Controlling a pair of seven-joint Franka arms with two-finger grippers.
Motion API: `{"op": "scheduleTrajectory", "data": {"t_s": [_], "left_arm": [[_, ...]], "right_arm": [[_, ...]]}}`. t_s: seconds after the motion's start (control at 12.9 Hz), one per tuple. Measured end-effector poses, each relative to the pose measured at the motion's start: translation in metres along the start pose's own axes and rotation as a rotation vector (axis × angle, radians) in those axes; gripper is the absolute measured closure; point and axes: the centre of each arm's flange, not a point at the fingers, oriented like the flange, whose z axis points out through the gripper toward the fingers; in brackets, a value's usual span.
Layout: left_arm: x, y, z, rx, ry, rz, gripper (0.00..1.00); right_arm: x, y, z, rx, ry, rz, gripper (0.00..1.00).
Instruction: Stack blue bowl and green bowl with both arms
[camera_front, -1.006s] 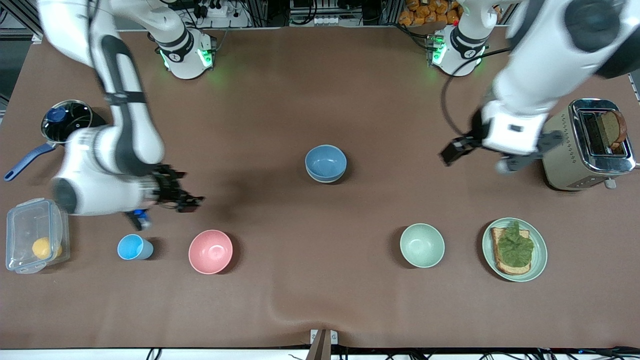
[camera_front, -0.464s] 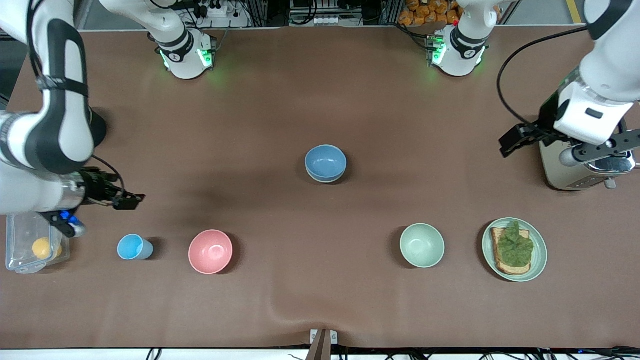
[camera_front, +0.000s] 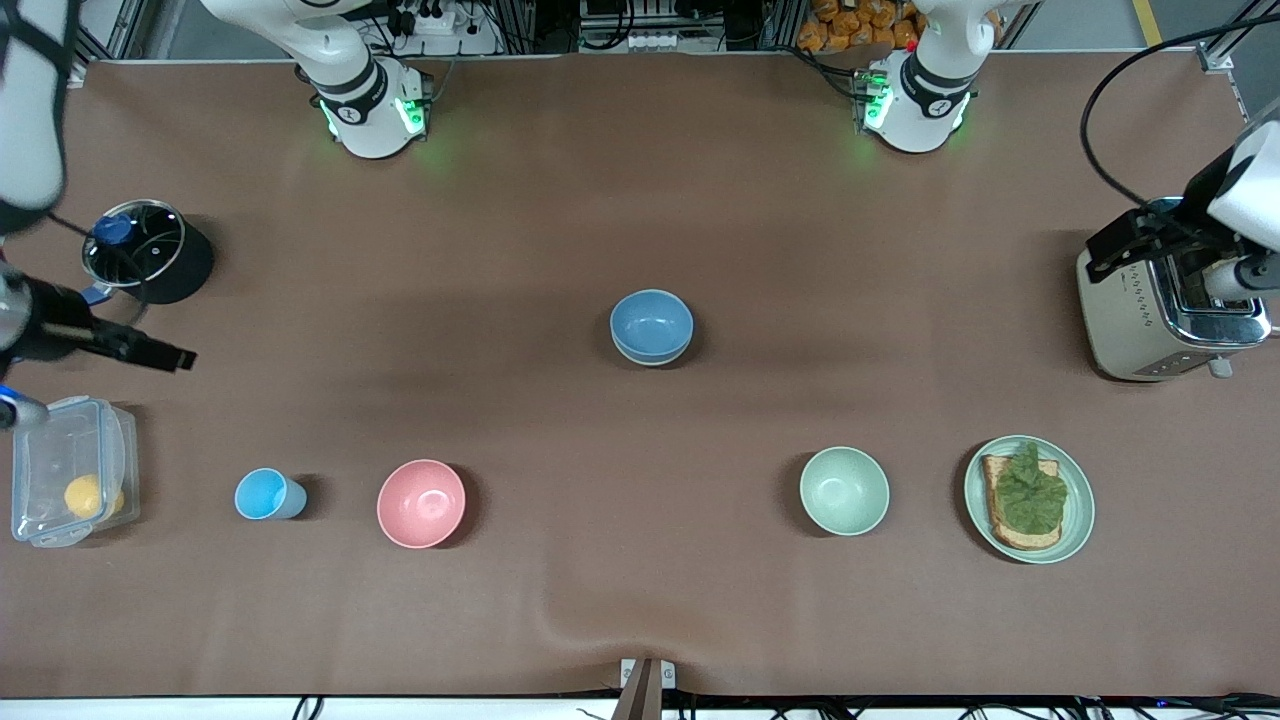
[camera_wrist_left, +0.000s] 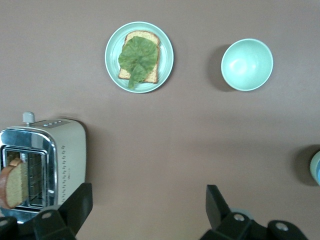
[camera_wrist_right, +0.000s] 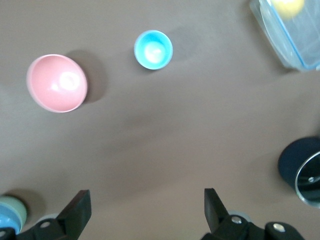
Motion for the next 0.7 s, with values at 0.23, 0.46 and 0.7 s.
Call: {"op": "scheduleTrajectory", "data": {"t_s": [0.23,0.46,0.7], "left_arm": [[-0.015,-0.02,0.005,0.01,-0.03,0.035,0.0],[-0.028,-0.012,0.009,0.017,-0.042,0.05,0.0],[-0.037,-0.006,0.008,0.014,-0.044,0.06,0.0]], "right_arm": [[-0.028,0.005,-0.048,0.042,0.072,-0.114,0.0],[-0.055,0.012,-0.083,0.064,0.125,-0.149,0.0],[-0.073,0.013,-0.1,0.055,0.157,-0.185,0.0]]}}
